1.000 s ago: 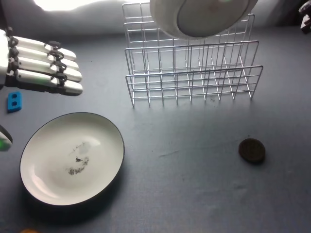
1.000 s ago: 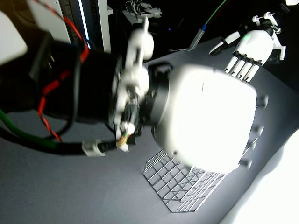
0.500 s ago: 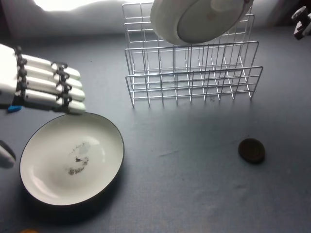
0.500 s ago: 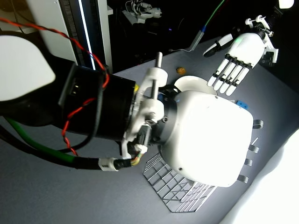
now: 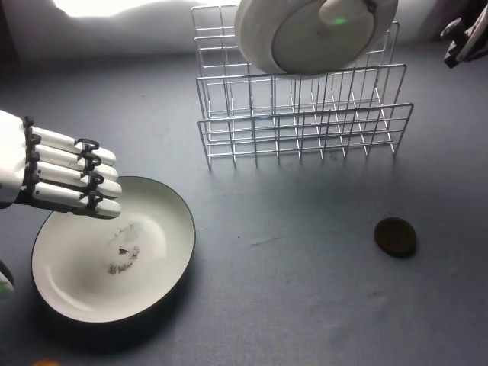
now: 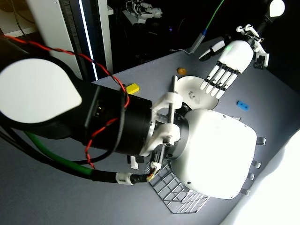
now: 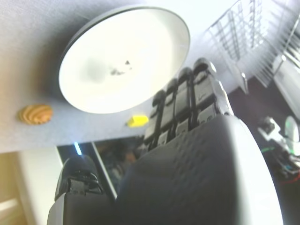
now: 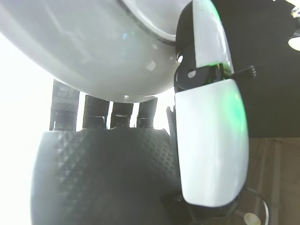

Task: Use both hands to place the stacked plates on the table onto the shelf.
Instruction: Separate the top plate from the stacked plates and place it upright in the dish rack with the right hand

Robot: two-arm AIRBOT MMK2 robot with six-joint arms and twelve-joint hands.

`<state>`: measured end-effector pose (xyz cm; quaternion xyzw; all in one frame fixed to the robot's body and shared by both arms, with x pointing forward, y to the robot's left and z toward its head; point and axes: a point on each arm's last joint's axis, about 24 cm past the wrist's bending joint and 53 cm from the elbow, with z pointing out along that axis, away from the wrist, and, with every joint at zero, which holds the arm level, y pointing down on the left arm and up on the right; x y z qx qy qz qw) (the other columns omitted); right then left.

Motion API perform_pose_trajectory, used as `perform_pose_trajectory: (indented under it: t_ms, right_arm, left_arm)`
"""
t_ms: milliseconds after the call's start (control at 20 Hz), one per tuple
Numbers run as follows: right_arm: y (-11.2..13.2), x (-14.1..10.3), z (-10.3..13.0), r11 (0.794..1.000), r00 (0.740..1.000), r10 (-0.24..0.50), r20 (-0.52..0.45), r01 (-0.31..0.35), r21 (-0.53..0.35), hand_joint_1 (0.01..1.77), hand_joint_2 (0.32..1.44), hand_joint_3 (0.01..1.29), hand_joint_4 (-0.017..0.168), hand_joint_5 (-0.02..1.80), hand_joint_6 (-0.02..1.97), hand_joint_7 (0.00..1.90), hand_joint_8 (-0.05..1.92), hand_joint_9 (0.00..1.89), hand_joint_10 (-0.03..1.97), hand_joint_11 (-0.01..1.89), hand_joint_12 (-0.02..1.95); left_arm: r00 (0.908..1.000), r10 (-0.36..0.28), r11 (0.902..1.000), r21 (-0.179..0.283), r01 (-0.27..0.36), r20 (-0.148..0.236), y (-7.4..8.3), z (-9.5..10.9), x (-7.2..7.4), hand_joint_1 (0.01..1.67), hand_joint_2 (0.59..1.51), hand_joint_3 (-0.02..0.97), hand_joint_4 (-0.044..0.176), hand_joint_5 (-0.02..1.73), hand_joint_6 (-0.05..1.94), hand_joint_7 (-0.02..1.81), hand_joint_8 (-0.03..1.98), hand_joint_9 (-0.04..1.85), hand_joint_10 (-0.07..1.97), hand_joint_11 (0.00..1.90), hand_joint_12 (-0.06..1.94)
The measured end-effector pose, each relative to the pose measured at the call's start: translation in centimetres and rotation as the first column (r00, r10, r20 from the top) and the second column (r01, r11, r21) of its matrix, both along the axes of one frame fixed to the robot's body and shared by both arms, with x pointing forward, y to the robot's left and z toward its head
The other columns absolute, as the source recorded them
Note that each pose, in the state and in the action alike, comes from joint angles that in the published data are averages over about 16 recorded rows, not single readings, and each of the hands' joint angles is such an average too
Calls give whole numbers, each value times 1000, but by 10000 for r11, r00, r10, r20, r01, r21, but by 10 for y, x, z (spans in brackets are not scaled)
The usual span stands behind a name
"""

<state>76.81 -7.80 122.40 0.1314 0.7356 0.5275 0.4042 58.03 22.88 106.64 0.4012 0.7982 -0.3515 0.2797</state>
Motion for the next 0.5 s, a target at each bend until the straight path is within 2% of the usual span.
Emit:
perform_pose_trajectory:
  t_ms: [500]
  right_arm:
    - [-1, 7, -24, 9993, 9990, -296, -346, 288, -230, 1199, 979, 13, -5, 1023, 823, 1101, 699, 1319, 23, 961, 1028]
  left_arm:
    - [10000, -62, 9986, 528, 66, -72, 11, -19, -6, 23, 1096, 14, 2, 21, 20, 15, 9, 21, 7, 16, -14]
